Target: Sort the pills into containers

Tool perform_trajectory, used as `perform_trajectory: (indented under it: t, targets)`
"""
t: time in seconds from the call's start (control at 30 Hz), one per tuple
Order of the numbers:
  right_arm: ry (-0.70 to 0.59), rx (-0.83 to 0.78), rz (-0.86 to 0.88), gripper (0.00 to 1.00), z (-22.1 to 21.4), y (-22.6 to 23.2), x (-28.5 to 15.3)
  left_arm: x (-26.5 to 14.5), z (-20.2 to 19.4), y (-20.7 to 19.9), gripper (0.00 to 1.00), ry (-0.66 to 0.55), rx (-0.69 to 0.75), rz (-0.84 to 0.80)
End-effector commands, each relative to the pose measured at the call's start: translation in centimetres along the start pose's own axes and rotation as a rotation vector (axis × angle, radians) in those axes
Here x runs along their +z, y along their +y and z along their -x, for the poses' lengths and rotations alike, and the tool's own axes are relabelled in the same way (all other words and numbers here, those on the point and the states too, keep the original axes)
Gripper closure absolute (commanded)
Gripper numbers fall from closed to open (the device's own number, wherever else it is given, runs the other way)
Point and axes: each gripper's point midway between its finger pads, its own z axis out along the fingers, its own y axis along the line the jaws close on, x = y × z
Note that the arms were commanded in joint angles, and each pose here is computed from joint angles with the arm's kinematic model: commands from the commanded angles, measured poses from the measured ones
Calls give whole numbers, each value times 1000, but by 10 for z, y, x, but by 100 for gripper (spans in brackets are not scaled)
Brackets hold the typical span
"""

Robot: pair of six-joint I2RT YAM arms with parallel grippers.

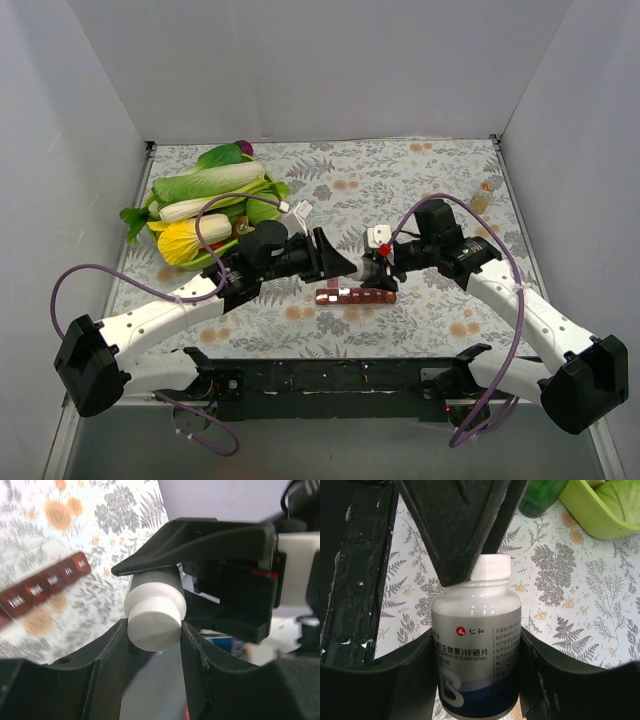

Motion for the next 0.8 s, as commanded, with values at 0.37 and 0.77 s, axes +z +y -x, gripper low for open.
perform_trajectory:
  t: [0.37,0.77]
  targets:
    - [13,5,-53,99,-6,-3,-4,-4,37,-43,6,18,-489,-23]
    - [-50,1,78,99,7,17,-2,-53,-28,23,2,127,618,-198]
